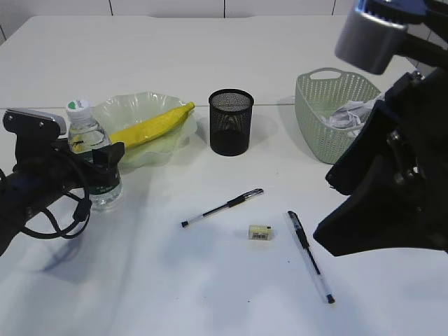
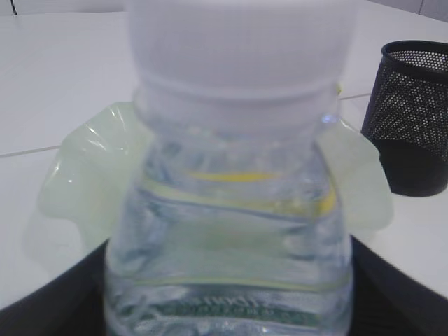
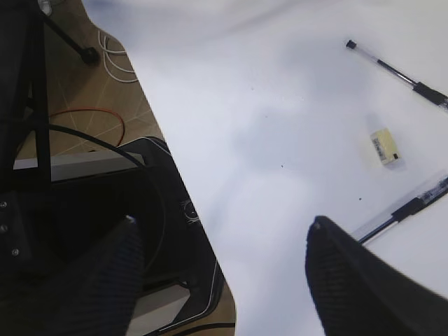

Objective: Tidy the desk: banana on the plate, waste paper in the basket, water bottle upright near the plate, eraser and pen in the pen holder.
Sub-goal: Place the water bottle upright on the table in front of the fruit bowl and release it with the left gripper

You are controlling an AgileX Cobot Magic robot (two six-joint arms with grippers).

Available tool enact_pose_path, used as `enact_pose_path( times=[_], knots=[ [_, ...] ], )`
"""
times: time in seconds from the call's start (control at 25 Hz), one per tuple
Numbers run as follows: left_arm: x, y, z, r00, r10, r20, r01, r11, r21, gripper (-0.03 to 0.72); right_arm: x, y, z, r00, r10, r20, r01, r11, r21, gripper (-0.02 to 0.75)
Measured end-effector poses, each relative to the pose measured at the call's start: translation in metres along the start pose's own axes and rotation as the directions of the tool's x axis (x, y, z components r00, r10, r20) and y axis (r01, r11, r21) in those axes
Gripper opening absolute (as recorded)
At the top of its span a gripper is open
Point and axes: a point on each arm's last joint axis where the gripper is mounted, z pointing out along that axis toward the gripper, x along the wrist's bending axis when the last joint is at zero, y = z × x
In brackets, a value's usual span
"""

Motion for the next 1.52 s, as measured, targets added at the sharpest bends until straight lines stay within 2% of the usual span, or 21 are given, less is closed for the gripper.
enact_pose_path(
  times=[0.4,0.76,1.12,1.52],
  knots=[
    [-0.002,-0.005,-0.007,1.0,0.003,0.013,-0.004,1.0,0.026,0.601,0.0,0.0,0.0,1.0,0.001,0.0,-0.001,1.0,0.005,0.535],
    [-0.004,0.003,-0.031,1.0,0.004,0.016,-0.005,0.999,0.031,0.603,-0.001,-0.001,0.0,1.0,-0.001,0.006,0.001,1.0,0.011,0.535],
    [-0.006,-0.007,-0.05,1.0,-0.001,0.016,-0.001,0.996,0.088,0.603,-0.001,-0.001,0.0,1.0,0.0,0.008,0.0,1.0,0.012,0.535],
    [-0.009,0.005,-0.078,1.0,0.001,0.017,-0.002,0.997,0.075,0.601,-0.001,-0.001,0.0,1.0,0.0,0.008,0.0,1.0,0.012,0.535]
  ],
)
